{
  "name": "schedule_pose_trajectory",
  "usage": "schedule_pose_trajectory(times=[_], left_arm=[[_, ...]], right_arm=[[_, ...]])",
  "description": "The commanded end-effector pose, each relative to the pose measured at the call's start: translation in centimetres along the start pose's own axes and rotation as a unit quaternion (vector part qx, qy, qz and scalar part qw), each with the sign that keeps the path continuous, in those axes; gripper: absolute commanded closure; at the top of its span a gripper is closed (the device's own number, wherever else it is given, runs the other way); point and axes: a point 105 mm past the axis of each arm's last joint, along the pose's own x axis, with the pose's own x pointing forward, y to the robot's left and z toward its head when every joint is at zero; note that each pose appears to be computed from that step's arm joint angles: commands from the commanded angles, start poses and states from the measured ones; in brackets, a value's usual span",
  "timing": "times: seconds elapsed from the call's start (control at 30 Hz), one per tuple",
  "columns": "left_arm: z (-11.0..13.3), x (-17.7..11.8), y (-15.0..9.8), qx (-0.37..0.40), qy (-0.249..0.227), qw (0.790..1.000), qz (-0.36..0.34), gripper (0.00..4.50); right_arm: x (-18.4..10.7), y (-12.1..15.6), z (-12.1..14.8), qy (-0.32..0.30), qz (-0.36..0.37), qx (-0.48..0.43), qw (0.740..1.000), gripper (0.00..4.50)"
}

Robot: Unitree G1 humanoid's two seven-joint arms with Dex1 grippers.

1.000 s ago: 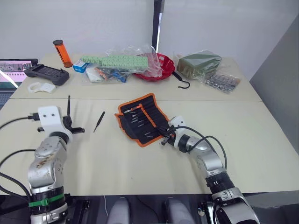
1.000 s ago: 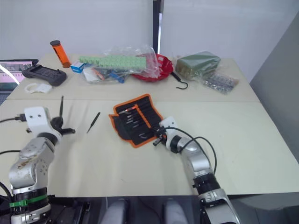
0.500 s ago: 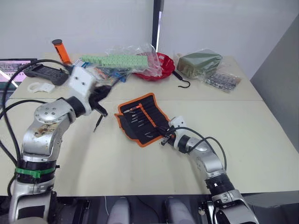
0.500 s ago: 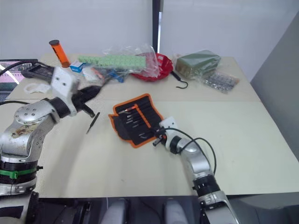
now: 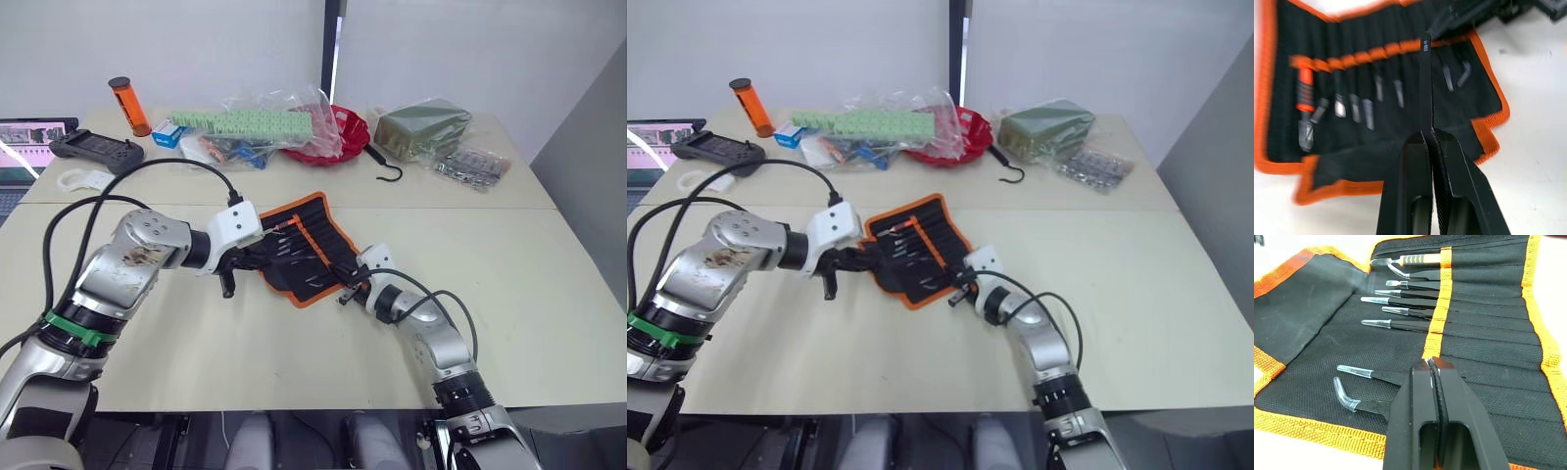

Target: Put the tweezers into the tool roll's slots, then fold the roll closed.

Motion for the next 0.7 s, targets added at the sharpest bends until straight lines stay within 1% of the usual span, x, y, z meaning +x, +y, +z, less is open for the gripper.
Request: schedule_pose_trajectory(times=[0.03, 0.27, 0.53, 0.7], left_arm=[[1.1, -0.1, 1.2, 0.001, -0.006, 0.999, 0.032, 4.47], [0.3, 1.0, 1.0, -0.011, 0.012, 0.999, 0.032, 4.47], [0.3, 1.4, 0.2, -0.014, 0.013, 1.0, 0.013, 4.47], [0.2, 2.5, 0.1, -0.014, 0.019, 0.999, 0.021, 4.47]], right_arm=[[-1.6, -1.7, -3.6, 0.069, -0.049, 0.02, 0.996, 4.5], [-1.8, -1.8, -3.6, 0.068, -0.056, 0.02, 0.996, 4.5], [-1.7, -1.6, -3.6, 0.068, -0.055, 0.021, 0.996, 4.5], [-1.6, -1.6, -3.7, 0.069, -0.052, 0.021, 0.996, 4.5]])
